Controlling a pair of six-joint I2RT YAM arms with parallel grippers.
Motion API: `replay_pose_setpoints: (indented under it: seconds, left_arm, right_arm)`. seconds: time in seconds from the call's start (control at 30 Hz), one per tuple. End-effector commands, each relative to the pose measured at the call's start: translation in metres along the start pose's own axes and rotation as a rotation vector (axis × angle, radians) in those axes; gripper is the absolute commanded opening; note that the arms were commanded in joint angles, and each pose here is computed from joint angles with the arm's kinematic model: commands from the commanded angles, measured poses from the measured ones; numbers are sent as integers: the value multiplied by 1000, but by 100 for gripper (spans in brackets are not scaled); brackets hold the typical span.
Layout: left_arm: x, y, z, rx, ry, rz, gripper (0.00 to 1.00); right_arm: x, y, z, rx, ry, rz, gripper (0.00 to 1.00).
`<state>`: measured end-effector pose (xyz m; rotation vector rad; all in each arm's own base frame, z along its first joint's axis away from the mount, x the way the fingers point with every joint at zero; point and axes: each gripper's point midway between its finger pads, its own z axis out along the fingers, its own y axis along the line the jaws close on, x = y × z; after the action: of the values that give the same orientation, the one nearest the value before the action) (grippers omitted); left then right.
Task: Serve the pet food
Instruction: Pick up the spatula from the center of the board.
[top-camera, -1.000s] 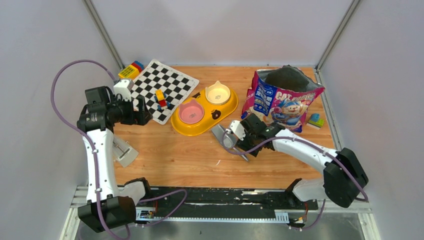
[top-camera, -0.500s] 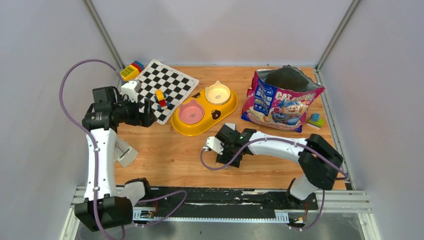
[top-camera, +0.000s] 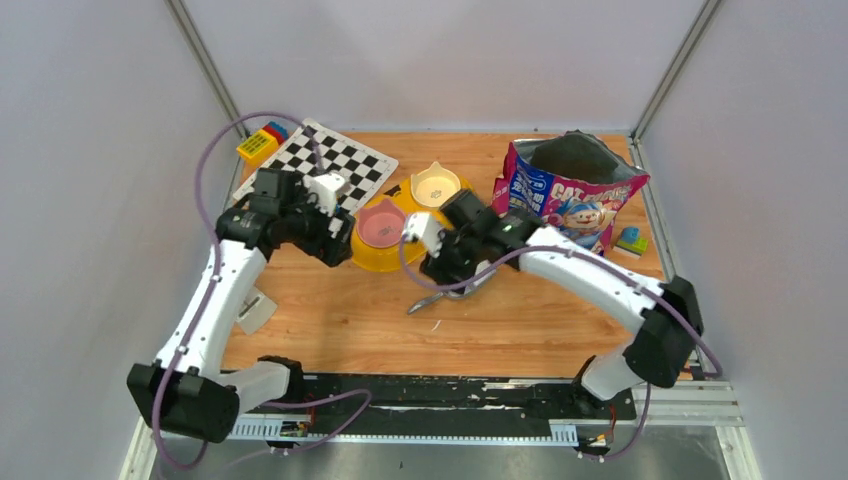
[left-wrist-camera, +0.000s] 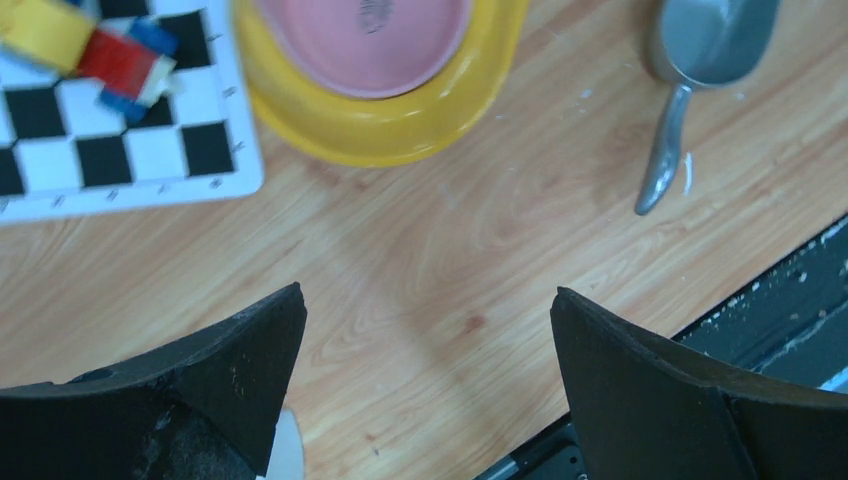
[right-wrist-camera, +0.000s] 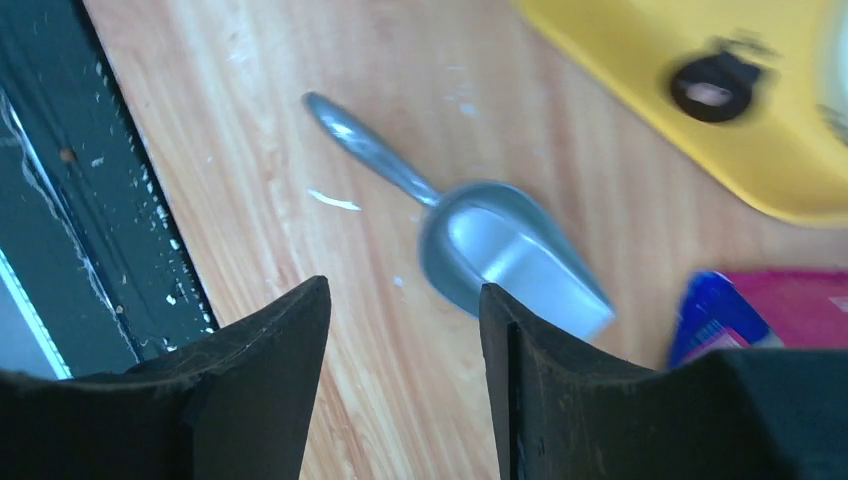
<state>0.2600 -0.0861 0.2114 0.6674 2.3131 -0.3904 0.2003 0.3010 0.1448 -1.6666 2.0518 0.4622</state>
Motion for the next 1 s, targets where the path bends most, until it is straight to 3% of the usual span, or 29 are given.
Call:
replay_pose_setpoints:
  seconds: [0.0, 0.13, 0.27, 0.43, 0.73, 0.97]
  left_arm:
    - [-11, -24, 44, 21, 68, 203, 100]
    - [-20, -73, 86, 108, 124, 392, 100]
    - [-26, -108, 120, 169, 173, 493, 100]
    - [-22, -142, 142, 203, 224, 523, 100]
    - [34, -192, 153, 333, 351, 578, 100]
    - [64, -191, 162, 323, 433, 631, 99]
  right_arm:
    - [6, -48, -75, -17, -204, 225, 57]
    - [35, -73, -88, 2, -293, 377, 57]
    - [55, -80, -76, 67, -330, 443, 57]
    - [71, -97, -86, 178, -347, 472, 58]
    - [77, -107, -100, 233, -379, 496, 58]
    - [77, -109, -106, 251, -396, 498, 58]
